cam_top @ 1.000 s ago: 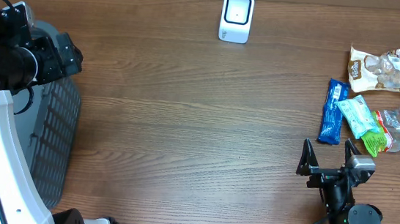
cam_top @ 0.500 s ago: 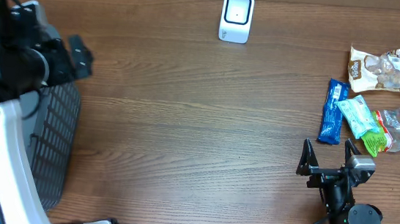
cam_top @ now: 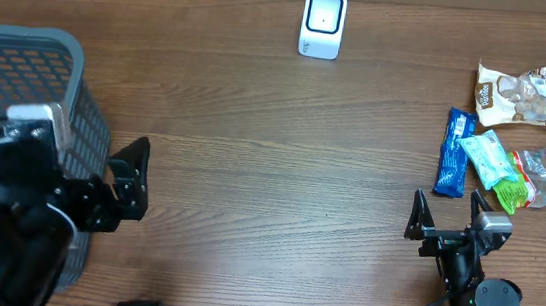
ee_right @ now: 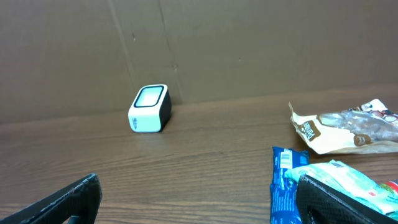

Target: Scan the item barcode

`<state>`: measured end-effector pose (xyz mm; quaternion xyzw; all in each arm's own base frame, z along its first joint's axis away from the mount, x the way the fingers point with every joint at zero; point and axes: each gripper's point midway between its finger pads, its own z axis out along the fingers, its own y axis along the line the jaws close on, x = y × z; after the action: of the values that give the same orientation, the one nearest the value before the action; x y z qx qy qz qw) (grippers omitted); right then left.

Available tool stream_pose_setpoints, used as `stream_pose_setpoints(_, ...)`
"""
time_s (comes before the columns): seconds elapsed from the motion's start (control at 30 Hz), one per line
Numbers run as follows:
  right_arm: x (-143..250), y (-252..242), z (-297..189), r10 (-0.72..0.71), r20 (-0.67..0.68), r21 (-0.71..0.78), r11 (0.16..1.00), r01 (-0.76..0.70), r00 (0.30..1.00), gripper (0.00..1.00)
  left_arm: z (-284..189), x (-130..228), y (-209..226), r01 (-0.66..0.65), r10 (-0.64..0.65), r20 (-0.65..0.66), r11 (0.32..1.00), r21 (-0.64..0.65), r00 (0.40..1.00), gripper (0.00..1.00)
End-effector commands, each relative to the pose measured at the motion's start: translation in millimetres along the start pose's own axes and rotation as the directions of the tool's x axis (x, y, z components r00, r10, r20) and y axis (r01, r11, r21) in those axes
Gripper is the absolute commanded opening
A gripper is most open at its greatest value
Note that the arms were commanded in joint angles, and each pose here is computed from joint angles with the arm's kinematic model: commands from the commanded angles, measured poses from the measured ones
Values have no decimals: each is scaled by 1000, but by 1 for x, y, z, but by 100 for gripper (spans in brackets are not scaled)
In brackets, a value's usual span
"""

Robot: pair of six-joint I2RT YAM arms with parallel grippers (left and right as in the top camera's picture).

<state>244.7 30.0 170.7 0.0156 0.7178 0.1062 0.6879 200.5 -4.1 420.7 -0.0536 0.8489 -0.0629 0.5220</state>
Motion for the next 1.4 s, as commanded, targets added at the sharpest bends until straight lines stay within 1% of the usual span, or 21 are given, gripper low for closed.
stream_pose_setpoints(0.0, 3, 2, 1, -1, -4, -11, 1000, 1, 1000, 100, 28, 28, 1, -158, 157, 53, 987, 29, 986, 100)
stream_pose_setpoints(0.07, 3, 2, 1, -1, -4, -11, 1000, 1, 1000, 100, 43, 39, -5, -283, 271, 148, 957, 60, 951, 100)
stream_pose_setpoints(0.1, 3, 2, 1, -1, -4, -11, 1000, 1, 1000, 100, 56, 47, -7, -377, 354, 243, 925, 51, 903, 100)
stream_pose_setpoints(0.17, 3, 2, 1, -1, -4, -11, 1000, 1, 1000, 100, 67, 52, -7, -447, 416, 346, 894, 14, 841, 100)
stream_pose_setpoints(0.27, 3, 2, 1, -1, -4, -11, 1000, 1, 1000, 100, 81, 65, -4, -492, 459, 443, 869, -46, 770, 100)
stream_pose_setpoints(0.4, 3, 2, 1, -1, -4, -11, 1000, 1, 1000, 100, 96, 88, 1, -497, 464, 514, 864, -82, 721, 100)
stream_pose_setpoints(0.47, 3, 2, 1, -1, -4, -11, 1000, 1, 1000, 100, 105, 103, 4, -502, 471, 523, 860, -93, 710, 100)
stream_pose_setpoints(0.6, 3, 2, 1, -1, -4, -11, 1000, 1, 1000, 100, 125, 142, 8, -557, 530, 488, 824, -102, 694, 99)
stream_pose_setpoints(0.77, 3, 2, 1, -1, -4, -11, 1000, 1, 1000, 100, 142, 175, 11, -612, 585, 455, 784, -105, 671, 100)
stream_pose_setpoints(1.0, 3, 2, 1, -1, -4, -11, 1000, 1, 1000, 100, 156, 205, 17, -612, 586, 415, 787, -84, 696, 100)
stream_pose_setpoints(1.07, 3, 2, 1, -1, -4, -11, 1000, 1, 1000, 100, 159, 217, 17, -616, 585, 392, 786, -56, 710, 100)
stream_pose_setpoints(1.17, 3, 2, 1, -1, -4, -11, 1000, 1, 1000, 100, 154, 211, 16, -614, 583, 417, 786, -72, 698, 100)
stream_pose_setpoints(1.37, 3, 2, 1, -1, -4, -11, 1000, 1, 1000, 100, 155, 213, 13, -618, 582, 419, 784, -60, 697, 100)
